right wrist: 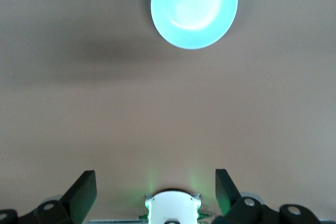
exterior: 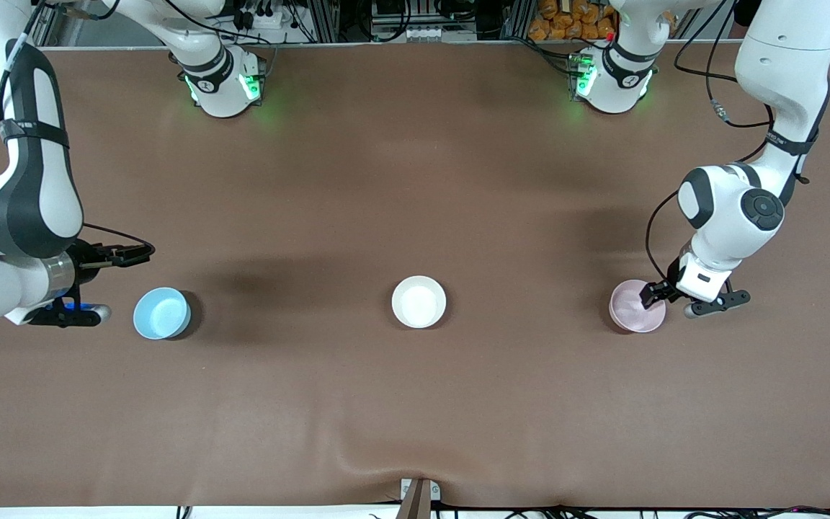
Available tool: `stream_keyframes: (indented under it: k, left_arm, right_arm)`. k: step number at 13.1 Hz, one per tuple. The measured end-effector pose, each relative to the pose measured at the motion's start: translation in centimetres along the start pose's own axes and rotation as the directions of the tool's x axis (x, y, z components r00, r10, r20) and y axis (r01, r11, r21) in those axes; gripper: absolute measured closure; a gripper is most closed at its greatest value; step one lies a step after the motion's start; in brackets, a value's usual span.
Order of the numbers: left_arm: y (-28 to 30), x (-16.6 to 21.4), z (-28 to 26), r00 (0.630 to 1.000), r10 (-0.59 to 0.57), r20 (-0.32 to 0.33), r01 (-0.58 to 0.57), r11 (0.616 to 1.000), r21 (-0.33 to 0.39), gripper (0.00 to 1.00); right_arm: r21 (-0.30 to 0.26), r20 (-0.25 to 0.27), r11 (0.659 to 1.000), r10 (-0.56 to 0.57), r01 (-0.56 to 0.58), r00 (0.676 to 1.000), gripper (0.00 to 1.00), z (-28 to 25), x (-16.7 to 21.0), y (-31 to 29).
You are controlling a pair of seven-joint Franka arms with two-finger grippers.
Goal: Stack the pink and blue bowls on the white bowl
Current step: 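Grasp the pink bowl rim with the left gripper and lift it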
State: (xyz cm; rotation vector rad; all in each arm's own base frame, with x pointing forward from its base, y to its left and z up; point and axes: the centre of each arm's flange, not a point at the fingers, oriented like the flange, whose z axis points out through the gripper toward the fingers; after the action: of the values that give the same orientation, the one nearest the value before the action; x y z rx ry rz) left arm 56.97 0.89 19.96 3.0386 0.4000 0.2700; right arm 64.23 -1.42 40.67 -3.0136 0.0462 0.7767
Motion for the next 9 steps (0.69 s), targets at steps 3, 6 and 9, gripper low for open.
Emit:
stream_keyframes:
  k: [3,6,9]
  left_arm:
    - [0.2,0.1,0.3,1.000,0.002,0.002,-0.002,1.000,-0.001,0.81]
    - [1.6,0.5,-0.6,1.000,0.021,-0.014,-0.021,1.000,-0.018,0.97]
    - [4.8,1.2,-3.0,0.997,0.063,0.034,-0.062,0.997,-0.036,0.97]
  right_arm:
    - [0.002,-0.042,1.000,0.000,0.000,0.999,0.00,-0.4,0.4,0.0]
    - [0.008,-0.080,1.000,0.000,0.001,0.997,0.00,-0.5,1.1,0.0]
    - [0.020,-0.088,1.000,-0.002,0.003,0.996,0.00,0.6,2.4,-0.2]
